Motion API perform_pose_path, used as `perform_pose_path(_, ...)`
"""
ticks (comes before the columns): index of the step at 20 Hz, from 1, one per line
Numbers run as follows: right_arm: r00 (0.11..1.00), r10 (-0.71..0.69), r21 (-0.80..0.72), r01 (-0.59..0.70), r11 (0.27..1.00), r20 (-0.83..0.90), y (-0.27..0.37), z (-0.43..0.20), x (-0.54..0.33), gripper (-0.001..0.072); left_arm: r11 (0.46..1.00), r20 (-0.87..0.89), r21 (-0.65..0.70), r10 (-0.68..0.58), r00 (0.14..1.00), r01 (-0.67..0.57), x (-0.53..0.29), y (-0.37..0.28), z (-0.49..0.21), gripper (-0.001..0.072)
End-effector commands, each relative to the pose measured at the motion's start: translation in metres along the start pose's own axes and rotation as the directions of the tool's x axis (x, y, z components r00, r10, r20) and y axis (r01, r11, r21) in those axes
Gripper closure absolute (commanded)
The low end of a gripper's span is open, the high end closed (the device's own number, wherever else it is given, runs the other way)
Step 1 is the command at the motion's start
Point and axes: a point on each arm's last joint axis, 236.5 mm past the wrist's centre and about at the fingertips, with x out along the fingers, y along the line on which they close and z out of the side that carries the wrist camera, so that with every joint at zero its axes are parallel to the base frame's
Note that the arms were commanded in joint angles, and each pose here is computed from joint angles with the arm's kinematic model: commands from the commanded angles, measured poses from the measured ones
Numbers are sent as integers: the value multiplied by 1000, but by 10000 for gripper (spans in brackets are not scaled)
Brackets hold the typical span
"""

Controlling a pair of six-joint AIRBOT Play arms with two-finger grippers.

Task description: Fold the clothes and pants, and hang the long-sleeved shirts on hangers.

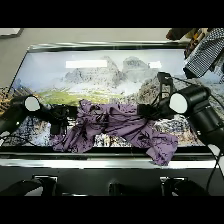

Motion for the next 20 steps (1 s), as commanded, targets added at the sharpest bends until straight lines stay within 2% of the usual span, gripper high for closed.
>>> perform_pose_path(1,1000,30,-35,-30,999,-10,5,-8,-18,661,1000,16,9,-24,1000,24,8,-3,9,683)
perform_pose_path(7,993,75,-89,-68,994,89,21,21,-77,661,999,30,49,-21,999,19,12,2,27,683)
perform_pose_path(13,993,75,-160,-88,983,-90,31,0,-61,661,998,49,53,-18,999,15,11,4,35,683)
perform_pose_path(16,992,74,-184,-92,979,-101,36,6,-46,661,998,65,46,-37,997,34,16,2,39,683)
perform_pose_path(20,969,201,-188,-225,956,-141,70,-6,-53,661,996,62,61,-66,996,63,29,-1,45,682)
